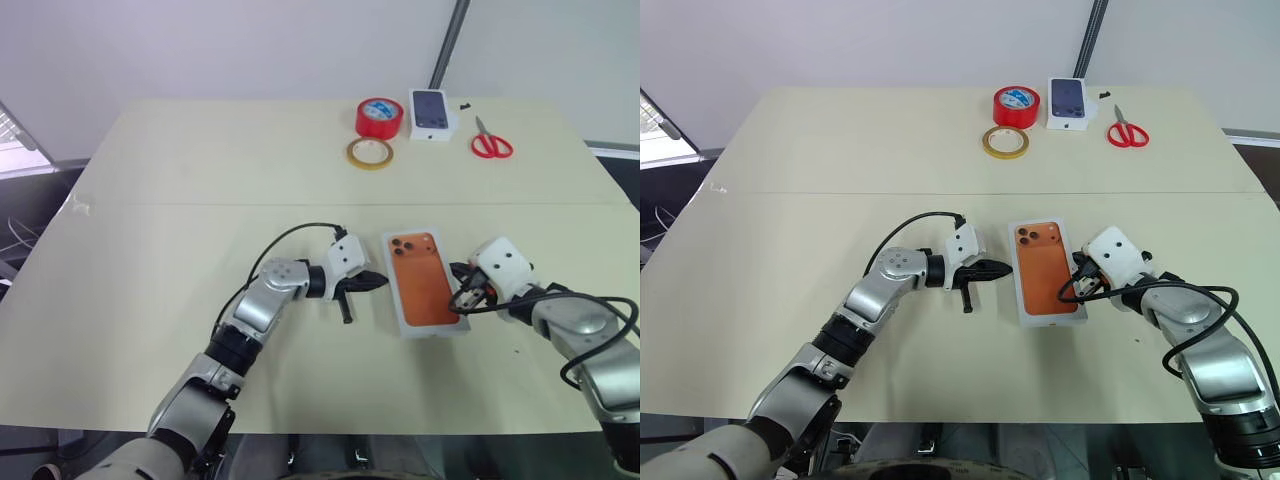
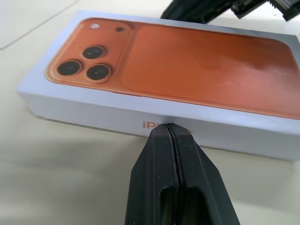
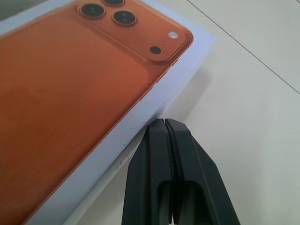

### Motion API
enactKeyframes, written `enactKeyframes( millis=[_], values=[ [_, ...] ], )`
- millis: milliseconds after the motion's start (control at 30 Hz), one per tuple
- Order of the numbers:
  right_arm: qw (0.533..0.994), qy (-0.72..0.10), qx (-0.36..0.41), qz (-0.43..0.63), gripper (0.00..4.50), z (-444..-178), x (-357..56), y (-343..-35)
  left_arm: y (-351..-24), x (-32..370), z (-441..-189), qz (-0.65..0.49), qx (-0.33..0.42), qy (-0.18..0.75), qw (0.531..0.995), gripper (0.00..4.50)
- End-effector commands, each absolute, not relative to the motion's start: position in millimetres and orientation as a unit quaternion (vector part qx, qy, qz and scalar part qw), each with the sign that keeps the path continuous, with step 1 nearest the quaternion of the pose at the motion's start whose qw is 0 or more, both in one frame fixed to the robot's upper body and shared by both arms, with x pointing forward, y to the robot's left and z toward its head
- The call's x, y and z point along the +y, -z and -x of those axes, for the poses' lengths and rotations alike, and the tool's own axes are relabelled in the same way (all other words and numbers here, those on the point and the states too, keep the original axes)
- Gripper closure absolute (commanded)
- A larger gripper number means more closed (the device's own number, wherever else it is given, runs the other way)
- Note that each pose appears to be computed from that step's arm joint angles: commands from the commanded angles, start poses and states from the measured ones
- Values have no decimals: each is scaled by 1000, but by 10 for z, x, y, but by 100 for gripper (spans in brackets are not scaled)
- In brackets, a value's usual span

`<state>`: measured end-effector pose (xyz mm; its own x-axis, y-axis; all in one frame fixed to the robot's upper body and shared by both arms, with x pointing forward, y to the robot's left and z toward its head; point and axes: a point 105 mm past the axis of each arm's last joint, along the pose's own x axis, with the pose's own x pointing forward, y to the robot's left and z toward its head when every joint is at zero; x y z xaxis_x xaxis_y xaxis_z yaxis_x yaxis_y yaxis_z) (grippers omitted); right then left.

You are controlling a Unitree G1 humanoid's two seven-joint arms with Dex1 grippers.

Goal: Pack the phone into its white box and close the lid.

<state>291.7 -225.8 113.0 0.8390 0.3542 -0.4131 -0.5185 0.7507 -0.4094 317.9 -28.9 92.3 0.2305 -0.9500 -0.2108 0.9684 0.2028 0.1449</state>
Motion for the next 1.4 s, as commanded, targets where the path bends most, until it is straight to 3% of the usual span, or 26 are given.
enactKeyframes(
  millis=[33,367,667,833,1067,1267,1400],
  values=[
    [915,-259,140,277,446,-2902,-2135,-1180,-1122,-396,-3141,-111,-2,630,768,450],
    [912,-249,135,296,446,-3015,-2117,-1194,-1076,-368,-3199,-113,7,616,780,450],
    [897,-250,172,322,446,-2944,-2218,-1035,-1064,-334,-3227,-101,15,607,788,450],
    [898,-248,168,324,446,-2971,-2234,-1079,-1076,-307,-3261,-99,14,600,794,450],
    [906,-197,150,342,446,-3073,-2579,-1353,-1140,-69,-3413,-97,13,573,813,450],
    [941,-220,88,243,446,-3163,-2414,-1671,-1496,-117,-3609,-23,-27,552,833,450],
    [932,-275,113,205,446,-3085,-2189,-1516,-1509,-367,-3631,-11,-33,558,829,450]
  ],
)
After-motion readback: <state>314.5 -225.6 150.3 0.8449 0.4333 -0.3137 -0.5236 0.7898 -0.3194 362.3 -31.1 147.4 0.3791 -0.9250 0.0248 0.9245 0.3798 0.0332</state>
